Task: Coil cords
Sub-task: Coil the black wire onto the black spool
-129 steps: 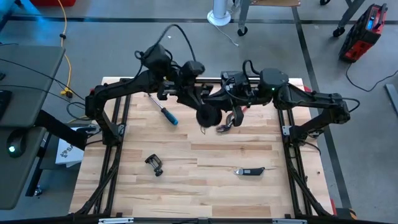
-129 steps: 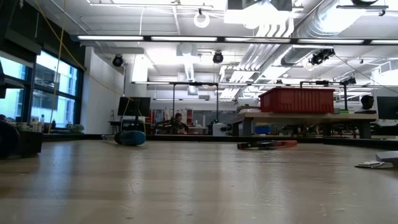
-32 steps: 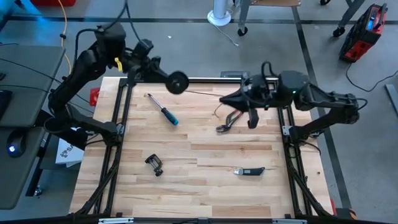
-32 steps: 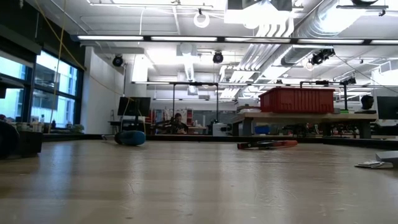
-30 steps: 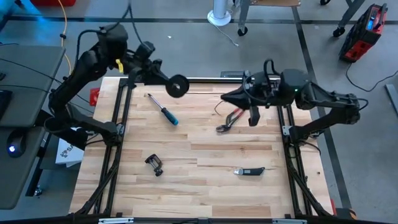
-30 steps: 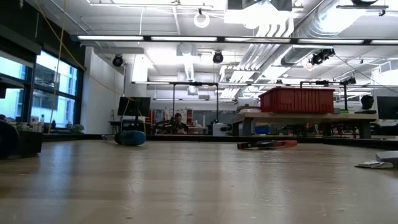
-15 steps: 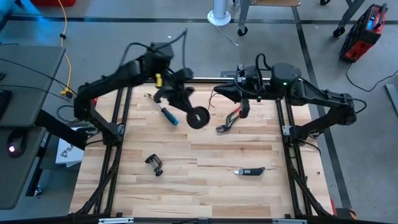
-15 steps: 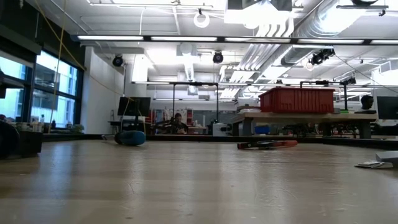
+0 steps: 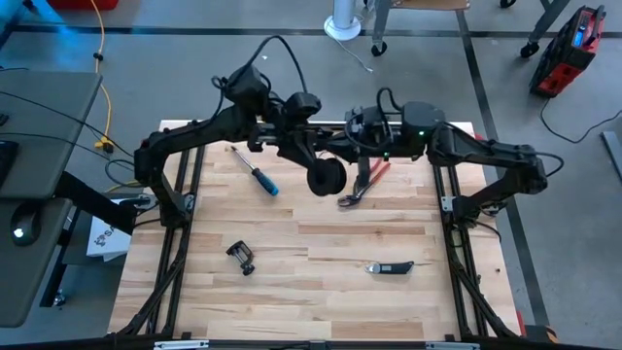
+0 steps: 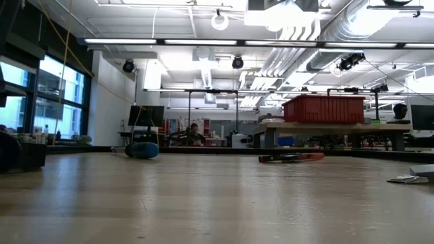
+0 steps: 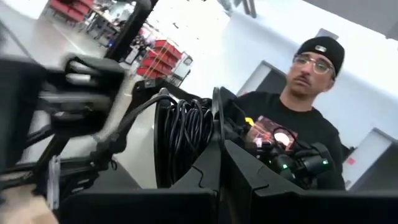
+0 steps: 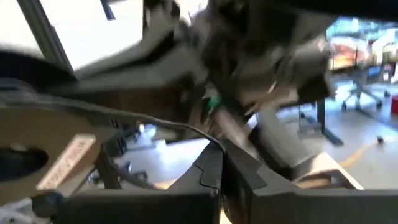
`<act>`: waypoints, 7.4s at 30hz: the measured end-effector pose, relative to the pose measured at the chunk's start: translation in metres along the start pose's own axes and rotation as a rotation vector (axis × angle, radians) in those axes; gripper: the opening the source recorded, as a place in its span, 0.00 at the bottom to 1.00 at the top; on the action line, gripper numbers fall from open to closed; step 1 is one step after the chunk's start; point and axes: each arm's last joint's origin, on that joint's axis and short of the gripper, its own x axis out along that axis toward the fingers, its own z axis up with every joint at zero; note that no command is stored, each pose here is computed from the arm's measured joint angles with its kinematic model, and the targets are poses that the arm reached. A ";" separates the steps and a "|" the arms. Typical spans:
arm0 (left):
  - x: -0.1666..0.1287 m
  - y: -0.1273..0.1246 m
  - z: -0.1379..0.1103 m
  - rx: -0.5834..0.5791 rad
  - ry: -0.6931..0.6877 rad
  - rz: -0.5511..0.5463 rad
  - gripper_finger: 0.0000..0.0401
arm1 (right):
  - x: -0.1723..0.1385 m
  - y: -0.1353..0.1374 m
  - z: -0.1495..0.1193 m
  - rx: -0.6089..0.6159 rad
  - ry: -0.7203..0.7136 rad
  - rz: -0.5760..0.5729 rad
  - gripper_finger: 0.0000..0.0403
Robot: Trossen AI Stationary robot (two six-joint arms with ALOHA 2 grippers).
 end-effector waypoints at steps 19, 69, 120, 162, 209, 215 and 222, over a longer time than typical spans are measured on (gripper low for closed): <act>0.009 -0.053 0.023 0.196 -0.045 -0.101 0.00 | 0.002 0.004 0.017 0.130 -0.178 0.121 0.24; -0.009 -0.106 0.054 0.203 -0.105 -0.070 0.00 | 0.044 0.079 0.079 -0.869 -0.223 -0.253 0.32; -0.041 -0.103 0.062 0.421 -0.076 0.014 0.00 | 0.030 0.046 0.056 -0.309 0.274 -0.044 0.50; -0.041 -0.103 0.062 0.456 -0.073 0.014 0.00 | 0.039 0.048 0.042 -0.121 0.377 0.260 0.37; -0.041 -0.039 0.015 0.011 0.082 0.301 0.00 | -0.035 0.081 0.086 -0.309 0.200 0.200 0.00; -0.017 -0.042 0.006 -0.038 0.124 0.244 0.00 | -0.026 0.062 0.083 -0.297 0.240 0.258 0.00; -0.001 -0.042 0.000 -0.083 0.142 0.234 0.00 | -0.022 0.047 0.087 -0.263 0.213 0.340 0.00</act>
